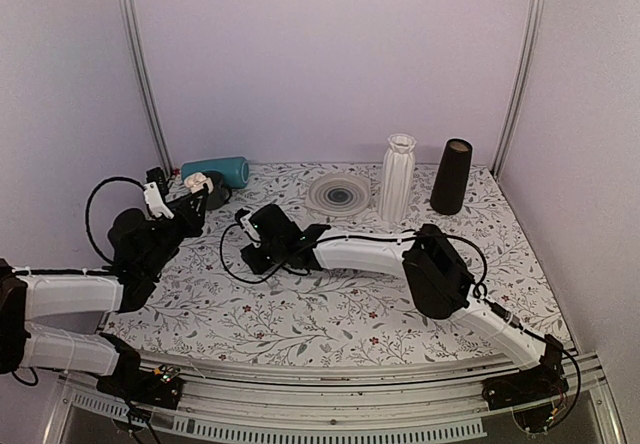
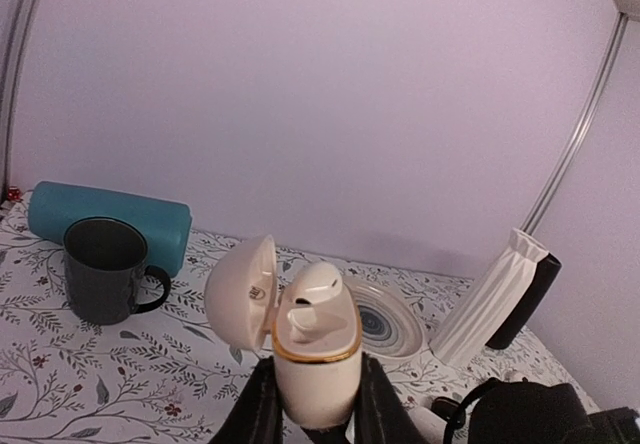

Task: Insert the wireless bluetooth earbuds into the charging case
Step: Move the left earbud to the center of the board.

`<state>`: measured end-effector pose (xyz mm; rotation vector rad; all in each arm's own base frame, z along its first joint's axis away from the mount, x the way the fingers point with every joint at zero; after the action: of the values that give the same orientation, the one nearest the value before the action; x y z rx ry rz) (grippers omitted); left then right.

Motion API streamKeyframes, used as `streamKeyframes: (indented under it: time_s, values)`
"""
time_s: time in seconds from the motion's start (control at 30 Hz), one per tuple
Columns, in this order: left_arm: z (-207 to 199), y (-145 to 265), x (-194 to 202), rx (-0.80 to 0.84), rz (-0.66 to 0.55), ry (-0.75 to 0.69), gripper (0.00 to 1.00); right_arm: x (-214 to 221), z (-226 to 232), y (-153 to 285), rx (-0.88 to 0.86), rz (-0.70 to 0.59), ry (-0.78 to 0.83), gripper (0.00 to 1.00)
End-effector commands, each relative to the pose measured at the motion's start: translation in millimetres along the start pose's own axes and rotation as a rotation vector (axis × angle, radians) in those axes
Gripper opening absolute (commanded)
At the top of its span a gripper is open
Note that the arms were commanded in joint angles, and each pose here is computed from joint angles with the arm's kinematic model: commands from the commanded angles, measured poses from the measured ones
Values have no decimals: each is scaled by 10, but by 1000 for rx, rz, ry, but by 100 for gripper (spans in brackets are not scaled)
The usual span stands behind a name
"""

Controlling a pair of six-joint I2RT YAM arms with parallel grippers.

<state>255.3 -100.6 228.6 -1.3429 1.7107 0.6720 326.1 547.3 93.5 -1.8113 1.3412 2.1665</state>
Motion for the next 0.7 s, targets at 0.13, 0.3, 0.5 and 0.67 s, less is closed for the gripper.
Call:
streamKeyframes:
  time_s: [0.13, 0.3, 0.5, 0.67]
  values:
    - [-22, 1, -117, 17, -35, 9, 0, 228, 20, -116, 60, 78, 68, 54]
    - [-19, 6, -113, 17, -36, 14, 0, 311, -4, -60, 74, 148, 62, 45]
    - [-16, 6, -104, 21, -35, 19, 0, 357, -7, 114, 47, 195, 13, 33]
    - [-13, 13, -96, 23, -34, 27, 0, 410, -82, 249, 30, 238, -35, 22]
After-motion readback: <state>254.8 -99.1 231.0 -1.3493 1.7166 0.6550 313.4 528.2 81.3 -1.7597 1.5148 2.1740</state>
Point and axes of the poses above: each gripper's point midway between its finger pads, its own y axis back along the fingers, its own z axis along the line the jaws close on, x = y × z, the point moved 9 cm from there along y, back along the fingers, and after that the axes turned 6 degrees about y, right-handed, at the moved point
